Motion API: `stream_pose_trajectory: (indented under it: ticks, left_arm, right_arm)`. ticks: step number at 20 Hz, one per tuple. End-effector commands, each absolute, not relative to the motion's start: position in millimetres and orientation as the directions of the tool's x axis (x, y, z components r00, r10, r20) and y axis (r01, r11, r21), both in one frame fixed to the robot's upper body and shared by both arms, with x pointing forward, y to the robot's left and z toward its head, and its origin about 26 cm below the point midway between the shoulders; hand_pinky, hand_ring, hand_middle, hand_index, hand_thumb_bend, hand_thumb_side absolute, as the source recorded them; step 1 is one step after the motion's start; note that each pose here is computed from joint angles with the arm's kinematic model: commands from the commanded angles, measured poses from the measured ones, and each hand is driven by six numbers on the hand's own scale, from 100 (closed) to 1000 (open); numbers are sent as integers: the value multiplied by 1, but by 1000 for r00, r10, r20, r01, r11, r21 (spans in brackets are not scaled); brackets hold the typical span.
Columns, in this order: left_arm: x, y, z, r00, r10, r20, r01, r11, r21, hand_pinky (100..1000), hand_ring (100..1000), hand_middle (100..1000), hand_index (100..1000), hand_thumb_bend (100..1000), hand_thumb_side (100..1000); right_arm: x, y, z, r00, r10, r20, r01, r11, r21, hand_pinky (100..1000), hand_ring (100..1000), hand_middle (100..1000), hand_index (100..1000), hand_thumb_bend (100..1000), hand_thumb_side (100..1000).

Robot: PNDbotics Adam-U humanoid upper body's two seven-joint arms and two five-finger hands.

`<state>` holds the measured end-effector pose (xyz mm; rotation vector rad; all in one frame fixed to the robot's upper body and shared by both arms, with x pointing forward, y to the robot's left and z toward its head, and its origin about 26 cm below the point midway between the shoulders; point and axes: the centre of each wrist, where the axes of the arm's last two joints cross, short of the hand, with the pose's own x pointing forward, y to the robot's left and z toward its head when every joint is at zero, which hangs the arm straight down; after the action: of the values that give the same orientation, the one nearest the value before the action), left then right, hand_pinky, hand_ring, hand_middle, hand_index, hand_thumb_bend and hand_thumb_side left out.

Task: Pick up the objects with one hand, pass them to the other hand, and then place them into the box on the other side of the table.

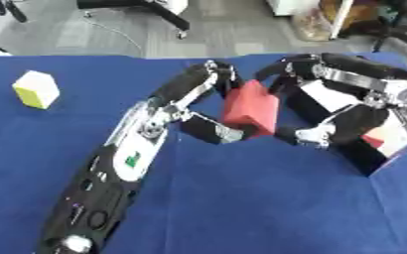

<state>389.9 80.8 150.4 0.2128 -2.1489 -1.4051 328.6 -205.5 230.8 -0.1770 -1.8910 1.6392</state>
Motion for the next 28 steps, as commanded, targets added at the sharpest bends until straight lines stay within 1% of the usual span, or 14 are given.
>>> stream_pose_trajectory:
  ticks: [1,8,12,21,22,24,26,28]
  left_arm:
    - [389,77,164,-843,-400,359,147,471,870,574,476,508,628,406,438]
    - [383,77,172,-845,-346,408,184,530,828,568,472,504,622,407,435]
    - [380,77,177,-853,-312,419,200,545,814,568,472,503,621,408,437]
    - [376,77,182,-860,-293,418,207,549,810,568,471,503,620,406,435]
    - [376,77,183,-861,-290,418,208,549,809,568,471,503,620,406,435]
    - [375,77,183,-862,-287,418,209,550,808,569,472,503,620,407,434]
    - [375,77,184,-864,-283,417,210,551,808,569,472,503,621,406,434]
    - [375,77,185,-866,-277,416,212,551,807,570,473,504,621,408,434]
  right_arm:
    - [331,-205,235,-809,503,305,-230,206,-951,755,786,870,938,364,491]
    - [335,-200,232,-822,532,204,-120,188,-975,772,793,872,949,367,510]
    - [337,-196,230,-825,537,174,-83,190,-978,775,794,872,950,367,512]
    - [335,-194,229,-829,550,102,-4,177,-984,786,799,867,956,361,512]
    - [336,-193,229,-829,550,99,-2,174,-985,786,798,863,955,360,505]
    - [336,-193,228,-830,549,96,-1,171,-985,779,787,833,940,339,440]
    - [336,-193,228,-832,547,97,-1,173,-985,767,769,792,924,289,352]
    - [335,-193,229,-832,545,101,-5,175,-985,751,748,754,905,259,304]
